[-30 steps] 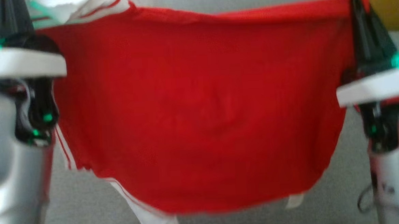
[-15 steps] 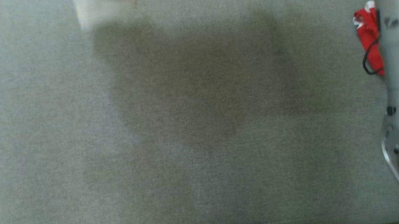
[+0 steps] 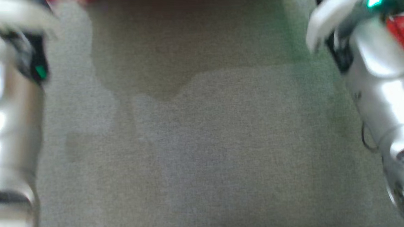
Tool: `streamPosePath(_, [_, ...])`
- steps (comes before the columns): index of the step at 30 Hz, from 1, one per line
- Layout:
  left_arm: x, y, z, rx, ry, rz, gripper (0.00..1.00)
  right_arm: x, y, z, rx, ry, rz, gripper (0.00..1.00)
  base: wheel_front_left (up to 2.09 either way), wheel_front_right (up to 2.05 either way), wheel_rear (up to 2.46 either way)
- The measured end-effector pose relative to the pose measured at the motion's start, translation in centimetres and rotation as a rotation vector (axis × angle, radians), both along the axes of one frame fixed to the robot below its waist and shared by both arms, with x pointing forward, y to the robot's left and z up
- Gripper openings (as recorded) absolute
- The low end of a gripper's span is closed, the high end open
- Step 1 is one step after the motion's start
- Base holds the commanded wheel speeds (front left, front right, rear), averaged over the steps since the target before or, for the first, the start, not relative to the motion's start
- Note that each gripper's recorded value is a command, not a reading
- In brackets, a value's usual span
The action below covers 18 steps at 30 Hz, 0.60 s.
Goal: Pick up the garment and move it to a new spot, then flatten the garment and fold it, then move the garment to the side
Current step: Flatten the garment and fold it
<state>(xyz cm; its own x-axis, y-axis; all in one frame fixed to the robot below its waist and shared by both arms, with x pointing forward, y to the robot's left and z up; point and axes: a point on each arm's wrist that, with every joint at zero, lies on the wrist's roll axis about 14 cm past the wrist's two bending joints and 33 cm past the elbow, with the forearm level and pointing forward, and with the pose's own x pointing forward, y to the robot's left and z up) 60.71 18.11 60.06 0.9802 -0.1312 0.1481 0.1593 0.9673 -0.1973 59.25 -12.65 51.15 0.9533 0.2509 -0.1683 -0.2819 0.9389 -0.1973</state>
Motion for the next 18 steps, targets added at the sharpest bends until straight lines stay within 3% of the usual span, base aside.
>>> streamPosePath(4, [-3.7, -0.2, -6.1, 0.106, 0.132, -0.032, 0.00, -3.5, -1.1, -5.6, -0.111, 0.183, 0.012, 0.00, 0.00, 0.00, 0.00])
streamPosePath(7, [-6.8, -0.5, -9.4, 0.195, 0.205, -0.080, 0.00, -6.0, -1.6, -7.8, -0.131, 0.270, 0.008, 0.00, 0.00, 0.00, 0.00])
streamPosePath(15, [-15.1, -0.7, -13.9, 0.412, 0.339, -0.233, 0.00, -9.7, -2.1, -7.9, -0.183, 0.370, 0.022, 0.00, 0.00, 0.00, 0.00])
streamPosePath(18, [-17.6, -0.5, -14.0, 0.441, 0.367, -0.269, 0.00, -12.0, -2.3, -8.5, -0.196, 0.427, 0.043, 0.00, 0.00, 0.00, 0.00])
